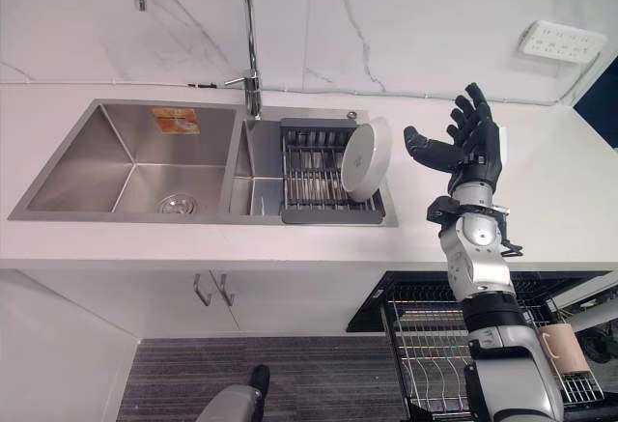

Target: Place the dishes in the dishwasher.

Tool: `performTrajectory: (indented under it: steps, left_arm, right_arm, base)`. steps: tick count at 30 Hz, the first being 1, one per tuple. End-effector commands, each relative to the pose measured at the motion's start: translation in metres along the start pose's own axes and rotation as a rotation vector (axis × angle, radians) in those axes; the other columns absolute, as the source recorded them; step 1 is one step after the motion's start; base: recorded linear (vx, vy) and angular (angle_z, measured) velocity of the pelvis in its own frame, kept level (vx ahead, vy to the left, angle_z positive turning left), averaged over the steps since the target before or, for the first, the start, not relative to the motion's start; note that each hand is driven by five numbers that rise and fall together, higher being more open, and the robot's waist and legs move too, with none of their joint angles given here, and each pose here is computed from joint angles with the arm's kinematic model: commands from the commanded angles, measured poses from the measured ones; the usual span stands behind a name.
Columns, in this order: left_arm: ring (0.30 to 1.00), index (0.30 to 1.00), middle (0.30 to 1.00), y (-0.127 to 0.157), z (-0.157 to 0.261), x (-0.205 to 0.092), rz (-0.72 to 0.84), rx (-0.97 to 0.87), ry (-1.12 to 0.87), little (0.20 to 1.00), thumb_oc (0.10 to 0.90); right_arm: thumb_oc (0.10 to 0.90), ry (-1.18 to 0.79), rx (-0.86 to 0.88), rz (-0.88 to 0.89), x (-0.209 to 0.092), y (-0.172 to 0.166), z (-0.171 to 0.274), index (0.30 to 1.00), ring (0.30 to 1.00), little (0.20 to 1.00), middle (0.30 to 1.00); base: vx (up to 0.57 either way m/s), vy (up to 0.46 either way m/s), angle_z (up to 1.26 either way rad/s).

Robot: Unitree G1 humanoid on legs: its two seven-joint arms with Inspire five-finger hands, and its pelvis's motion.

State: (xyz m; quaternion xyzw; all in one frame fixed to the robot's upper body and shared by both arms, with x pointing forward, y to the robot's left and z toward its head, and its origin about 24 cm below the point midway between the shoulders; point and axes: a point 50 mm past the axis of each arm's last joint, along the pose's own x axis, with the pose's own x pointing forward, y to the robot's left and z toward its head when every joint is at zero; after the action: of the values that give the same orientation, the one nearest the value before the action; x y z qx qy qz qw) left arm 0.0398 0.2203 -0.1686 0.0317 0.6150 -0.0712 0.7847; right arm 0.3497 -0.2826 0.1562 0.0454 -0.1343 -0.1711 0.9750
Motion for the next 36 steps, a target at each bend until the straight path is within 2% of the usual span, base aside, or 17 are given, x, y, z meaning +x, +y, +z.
performTrajectory:
  steps: [1, 10, 30, 36]
  left_arm:
    - [0.9, 0.9, 0.9, 0.002, -0.004, -0.002, -0.008, 0.092, 0.025, 0.9, 0.8]
    - [0.9, 0.9, 0.9, 0.006, 0.002, -0.002, -0.009, 0.097, 0.001, 0.9, 0.8]
    - [0.9, 0.9, 0.9, 0.008, 0.001, -0.003, -0.005, 0.062, -0.011, 0.9, 0.8]
    - [0.9, 0.9, 0.9, 0.008, -0.001, -0.003, 0.0, 0.065, -0.003, 0.9, 0.8]
  right_arm:
    - [0.8, -0.209, 0.151, 0.021, 0.027, 0.001, 0.071, 0.9, 0.9, 0.9, 0.9]
    - [0.8, -0.148, 0.275, 0.03, 0.035, 0.0, 0.064, 0.9, 0.9, 0.9, 0.9]
    - [0.8, -0.129, 0.337, 0.082, 0.033, 0.017, 0.058, 0.9, 0.9, 0.9, 0.9]
    - [0.8, -0.09, 0.353, 0.149, 0.031, 0.024, 0.05, 0.9, 0.9, 0.9, 0.9]
  base:
    - [0.02, -0.001, 0.04]
    - [0.0, 0.0, 0.0]
    - [0.0, 0.0, 0.0]
    - [0.0, -0.001, 0.01]
